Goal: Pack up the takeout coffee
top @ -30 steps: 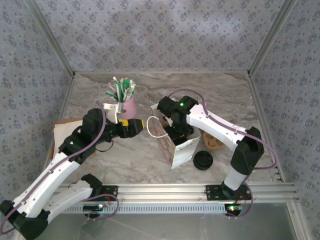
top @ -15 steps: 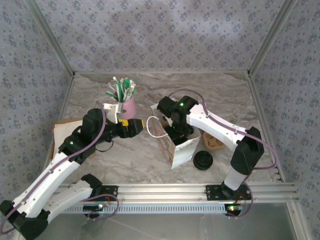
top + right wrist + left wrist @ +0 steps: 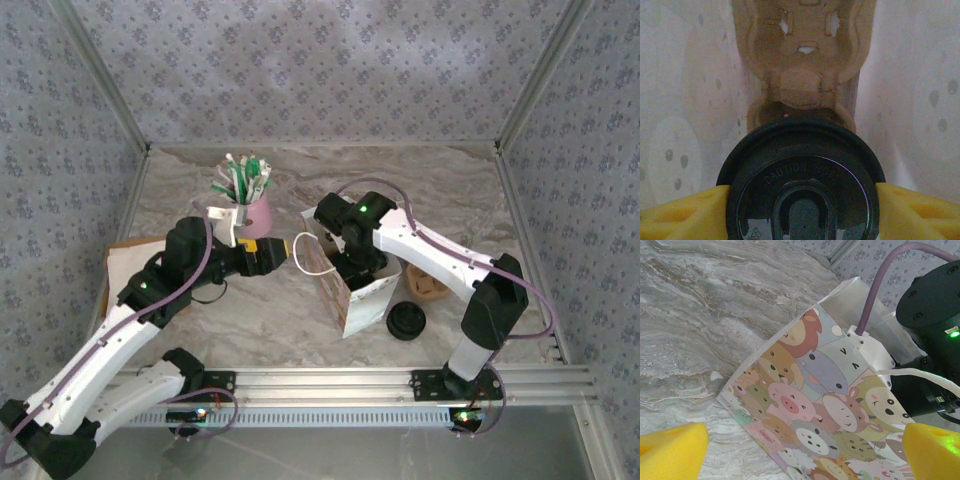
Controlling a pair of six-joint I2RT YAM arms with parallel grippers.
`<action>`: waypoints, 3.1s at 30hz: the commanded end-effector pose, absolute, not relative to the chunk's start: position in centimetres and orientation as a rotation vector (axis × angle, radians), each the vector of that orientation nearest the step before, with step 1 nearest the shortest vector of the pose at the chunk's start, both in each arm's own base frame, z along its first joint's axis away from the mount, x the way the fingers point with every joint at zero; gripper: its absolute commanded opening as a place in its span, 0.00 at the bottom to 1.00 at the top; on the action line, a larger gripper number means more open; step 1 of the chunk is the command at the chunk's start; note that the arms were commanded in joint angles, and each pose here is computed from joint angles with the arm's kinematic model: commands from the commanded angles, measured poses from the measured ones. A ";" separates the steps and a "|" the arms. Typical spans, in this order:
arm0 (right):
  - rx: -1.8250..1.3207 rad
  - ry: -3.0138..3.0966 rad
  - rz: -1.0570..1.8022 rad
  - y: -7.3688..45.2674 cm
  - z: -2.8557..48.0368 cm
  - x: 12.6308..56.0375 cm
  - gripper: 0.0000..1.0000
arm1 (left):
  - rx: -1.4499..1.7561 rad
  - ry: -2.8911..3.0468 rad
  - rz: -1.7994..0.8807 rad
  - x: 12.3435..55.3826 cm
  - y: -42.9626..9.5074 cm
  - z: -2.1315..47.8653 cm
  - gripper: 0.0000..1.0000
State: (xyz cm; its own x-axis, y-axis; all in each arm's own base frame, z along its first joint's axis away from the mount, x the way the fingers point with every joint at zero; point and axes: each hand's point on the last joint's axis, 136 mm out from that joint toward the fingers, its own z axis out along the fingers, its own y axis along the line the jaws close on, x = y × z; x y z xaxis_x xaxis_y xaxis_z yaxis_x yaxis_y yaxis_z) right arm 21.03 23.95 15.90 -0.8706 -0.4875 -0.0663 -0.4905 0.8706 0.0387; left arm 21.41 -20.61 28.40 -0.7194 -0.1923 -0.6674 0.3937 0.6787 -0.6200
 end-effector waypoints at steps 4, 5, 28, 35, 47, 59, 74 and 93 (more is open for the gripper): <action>-0.796 2.959 0.085 23.8 16.6 20.9 0.71 | 0.163 2.110 -1.034 21.6 -20.9 29.7 1.00; -0.795 2.961 0.084 23.8 16.6 20.9 0.71 | 0.163 2.112 -1.035 21.6 -21.0 29.6 0.99; -0.797 2.960 0.104 23.9 16.5 20.7 0.71 | 0.159 2.112 -1.034 21.5 -20.8 29.4 0.99; -0.794 2.961 0.117 24.0 16.2 20.6 0.71 | 0.157 2.114 -1.032 21.5 -20.8 29.4 1.00; -0.788 2.974 0.154 24.3 15.0 20.7 0.71 | 0.158 2.115 -1.034 21.5 -20.9 29.4 0.99; -0.780 2.975 0.169 24.4 14.6 20.8 0.71 | 0.157 2.115 -1.033 21.5 -20.9 29.4 0.99; -0.780 2.961 0.165 24.3 14.8 20.9 0.71 | 0.155 2.122 -1.029 21.7 -21.0 29.1 0.99; -0.777 2.940 0.160 24.0 15.1 20.9 0.71 | 0.225 2.173 -0.999 22.8 -22.4 29.5 0.86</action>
State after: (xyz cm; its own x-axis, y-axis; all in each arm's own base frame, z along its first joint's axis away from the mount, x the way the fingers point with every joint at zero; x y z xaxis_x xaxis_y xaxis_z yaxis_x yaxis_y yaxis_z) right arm 21.12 24.40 14.66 -0.8697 -0.4815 -0.1090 -0.4905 0.8677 0.0804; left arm 22.94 -22.01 27.10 -0.7574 -0.1469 -0.6362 0.3697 0.7066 -0.6034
